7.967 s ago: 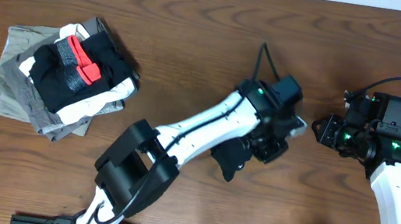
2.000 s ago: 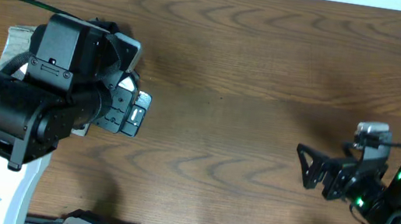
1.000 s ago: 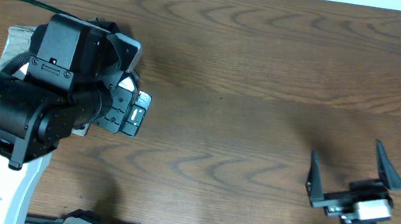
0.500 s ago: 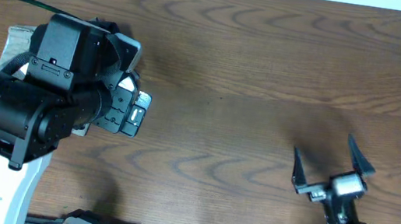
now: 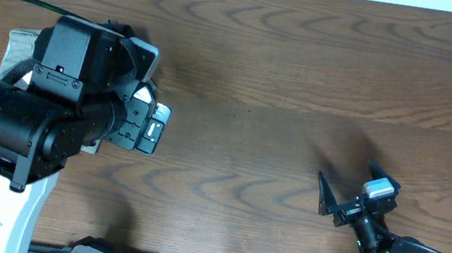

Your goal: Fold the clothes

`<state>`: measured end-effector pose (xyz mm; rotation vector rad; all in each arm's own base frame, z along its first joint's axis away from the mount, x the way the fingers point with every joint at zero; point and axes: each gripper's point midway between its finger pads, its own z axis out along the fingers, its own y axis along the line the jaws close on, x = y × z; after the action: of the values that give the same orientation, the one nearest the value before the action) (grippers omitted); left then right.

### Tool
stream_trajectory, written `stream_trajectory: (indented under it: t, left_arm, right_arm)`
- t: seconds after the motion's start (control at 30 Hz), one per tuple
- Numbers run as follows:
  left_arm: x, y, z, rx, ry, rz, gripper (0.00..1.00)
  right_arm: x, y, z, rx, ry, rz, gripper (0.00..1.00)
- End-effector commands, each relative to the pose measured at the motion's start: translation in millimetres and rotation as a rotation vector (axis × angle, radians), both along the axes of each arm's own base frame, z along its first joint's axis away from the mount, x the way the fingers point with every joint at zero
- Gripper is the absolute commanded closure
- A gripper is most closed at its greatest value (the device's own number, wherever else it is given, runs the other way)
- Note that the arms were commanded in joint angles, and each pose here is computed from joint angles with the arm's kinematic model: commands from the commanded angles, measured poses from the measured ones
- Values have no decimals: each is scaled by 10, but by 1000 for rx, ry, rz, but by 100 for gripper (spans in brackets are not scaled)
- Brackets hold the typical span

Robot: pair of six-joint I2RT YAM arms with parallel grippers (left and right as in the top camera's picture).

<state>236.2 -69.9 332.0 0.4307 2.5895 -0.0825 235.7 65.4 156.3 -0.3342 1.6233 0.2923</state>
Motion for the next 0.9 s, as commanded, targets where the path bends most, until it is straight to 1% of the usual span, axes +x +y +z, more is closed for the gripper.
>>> stream_trajectory:
  t: [0.0, 0.43, 0.53, 0.63, 0.77, 0.87]
  left_arm:
    - [-2, 6, -6, 4, 1, 8, 2]
    - [-7, 15, -10, 5, 4, 10, 2]
    - [-85, 123, -12, 49, 8, 31, 2]
    - [-139, 126, 130, 15, -73, 33, 2]
    - [-228, 147, 448, -51, -260, 34, 2]
    - [-309, 258, 700, -92, -420, 76, 2]
  right_arm:
    - [-17, 52, -24, 17, 16, 24, 1]
    - [-17, 52, -23, 17, 16, 24, 1]
    - [-17, 52, -24, 17, 16, 24, 1]
    - [-17, 52, -23, 17, 16, 24, 1]
    - [-17, 52, -24, 17, 16, 24, 1]
    - [-17, 52, -24, 17, 16, 24, 1]
